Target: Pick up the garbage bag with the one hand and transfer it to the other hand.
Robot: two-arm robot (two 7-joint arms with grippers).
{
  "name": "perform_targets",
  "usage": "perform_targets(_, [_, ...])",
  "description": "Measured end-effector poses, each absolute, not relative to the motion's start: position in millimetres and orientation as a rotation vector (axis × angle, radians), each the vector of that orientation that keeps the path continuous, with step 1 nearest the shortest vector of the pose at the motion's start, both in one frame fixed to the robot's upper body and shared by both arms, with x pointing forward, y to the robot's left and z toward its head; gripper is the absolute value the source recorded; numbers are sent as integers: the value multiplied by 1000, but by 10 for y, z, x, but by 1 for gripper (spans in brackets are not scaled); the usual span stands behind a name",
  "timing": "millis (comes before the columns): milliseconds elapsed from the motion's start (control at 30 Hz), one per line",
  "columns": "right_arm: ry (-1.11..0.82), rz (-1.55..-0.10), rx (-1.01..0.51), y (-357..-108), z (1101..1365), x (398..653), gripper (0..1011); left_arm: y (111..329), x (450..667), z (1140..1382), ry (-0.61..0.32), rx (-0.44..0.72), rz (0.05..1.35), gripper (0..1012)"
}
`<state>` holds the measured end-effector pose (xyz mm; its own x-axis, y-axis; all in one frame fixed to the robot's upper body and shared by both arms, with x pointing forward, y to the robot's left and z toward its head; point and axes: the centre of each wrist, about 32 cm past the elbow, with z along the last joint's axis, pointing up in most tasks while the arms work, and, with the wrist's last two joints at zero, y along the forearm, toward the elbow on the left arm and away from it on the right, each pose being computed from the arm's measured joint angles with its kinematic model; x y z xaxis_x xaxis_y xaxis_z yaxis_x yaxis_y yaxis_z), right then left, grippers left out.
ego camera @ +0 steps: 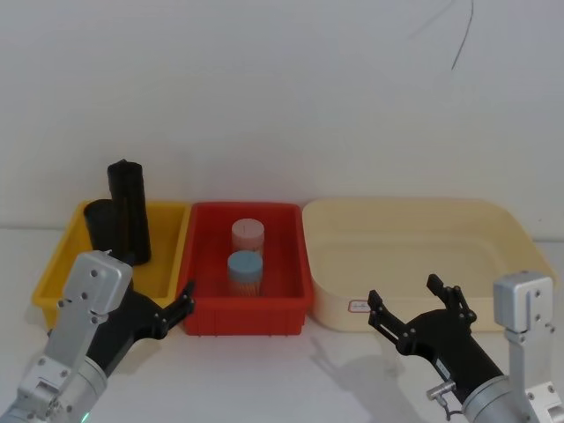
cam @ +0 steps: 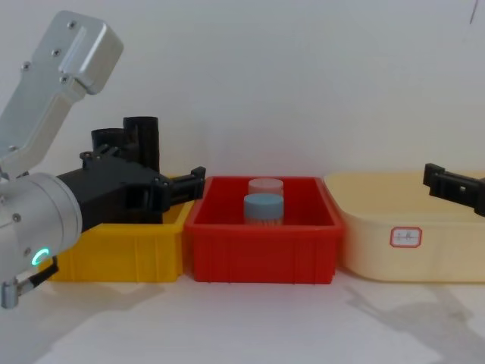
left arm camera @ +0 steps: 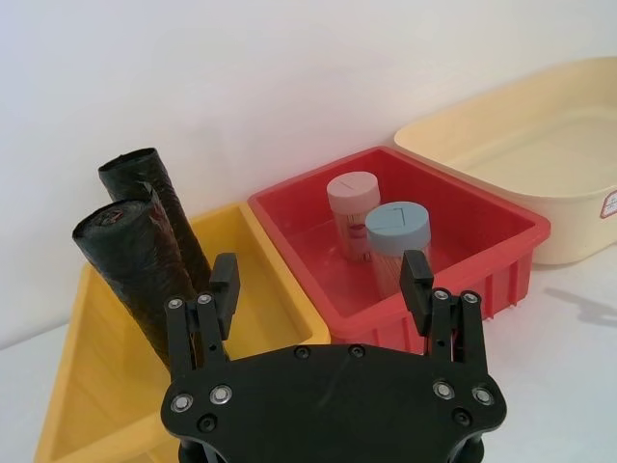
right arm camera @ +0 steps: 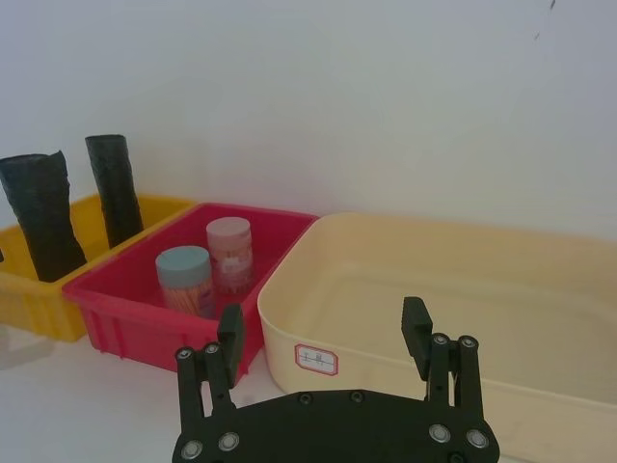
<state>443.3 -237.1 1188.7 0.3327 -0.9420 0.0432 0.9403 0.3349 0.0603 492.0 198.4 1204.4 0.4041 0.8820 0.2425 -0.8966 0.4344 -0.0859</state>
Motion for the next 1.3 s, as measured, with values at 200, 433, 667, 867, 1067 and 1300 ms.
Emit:
perform_targets(200, [-75,-1229,26,-2371,11887,4433,1002,1984,4920,12044,-268,61,1124,1000])
perform_targets(433, [-75,-1229,26,-2371,11887,4433,1001,1984,4920,12044,-268,61,1124,1000])
perform_targets(667, [-75,-1229,26,-2371,11887,4433,1001,1984,4920,12044,-268,61,1124,1000])
perform_targets(867, [-75,-1229,26,-2371,11887,4433,1001,1984,4920,12044,-268,61,1124,1000])
perform_targets(1067, [-75,-1229,26,-2371,11887,4433,1001,2026,4915,12038,-280,70,1129,1000])
perform_targets(1300, [-75,-1229,26,-2371,11887,4433,1001,2144,4888,12028,-297,83,1149,1000])
